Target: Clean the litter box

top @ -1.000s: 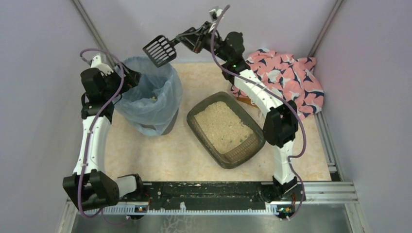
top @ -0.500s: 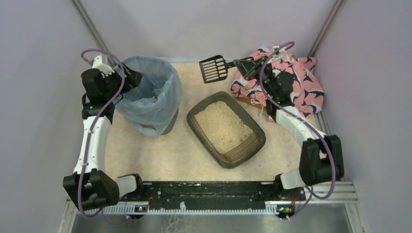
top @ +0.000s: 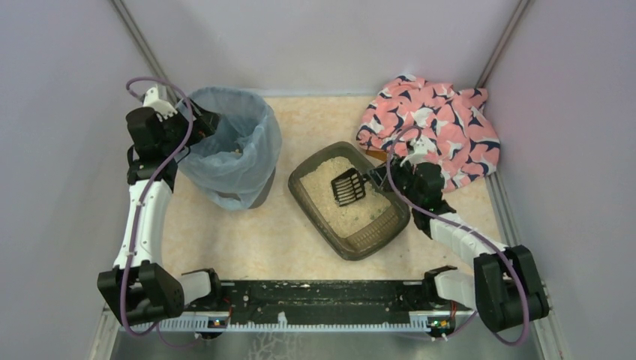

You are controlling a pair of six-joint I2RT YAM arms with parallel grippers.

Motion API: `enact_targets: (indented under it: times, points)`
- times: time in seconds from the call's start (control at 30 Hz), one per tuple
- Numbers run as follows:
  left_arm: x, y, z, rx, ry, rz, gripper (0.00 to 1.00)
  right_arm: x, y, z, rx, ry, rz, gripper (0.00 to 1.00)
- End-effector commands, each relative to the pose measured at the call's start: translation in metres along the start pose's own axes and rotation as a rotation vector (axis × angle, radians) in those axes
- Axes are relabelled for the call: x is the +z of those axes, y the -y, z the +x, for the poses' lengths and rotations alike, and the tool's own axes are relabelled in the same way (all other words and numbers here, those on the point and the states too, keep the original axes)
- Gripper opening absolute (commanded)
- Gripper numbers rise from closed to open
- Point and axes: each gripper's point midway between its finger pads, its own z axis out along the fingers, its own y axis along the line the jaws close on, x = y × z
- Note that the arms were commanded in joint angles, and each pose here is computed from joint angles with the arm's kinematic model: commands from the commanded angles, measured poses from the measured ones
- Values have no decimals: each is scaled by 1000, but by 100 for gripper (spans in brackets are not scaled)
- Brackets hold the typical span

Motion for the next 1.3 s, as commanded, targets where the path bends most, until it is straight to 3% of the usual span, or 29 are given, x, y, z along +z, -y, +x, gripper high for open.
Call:
enact_targets:
  times: [0.0,0.13,0.17,0.37,0.53,0.7,0.87,1.27]
  points:
    - [-1,1,-4,-5,20,10,99,0,7,20,-40,-18,27,0]
    - [2,2,-2,-27,12,19,99,9,2,36,-34,-62,11,0]
    - [2,2,-2,-30,11,20,99,12,2,38,-32,-70,13,6]
    - [3,4,-2,-31,14,35,99,16,-2,25,-4,-37,24,69]
    - [5,3,0,-33,7,34,99,-1,31,-13,-49,31,259,96]
    - [6,6,3,-46,-9,51,99,-35,60,-61,-46,152,392,98]
    - [5,8,1,-45,-5,59,99,-55,63,-82,-47,216,431,98]
    - [4,14,3,-40,-12,95,99,-60,56,-58,-11,177,368,98]
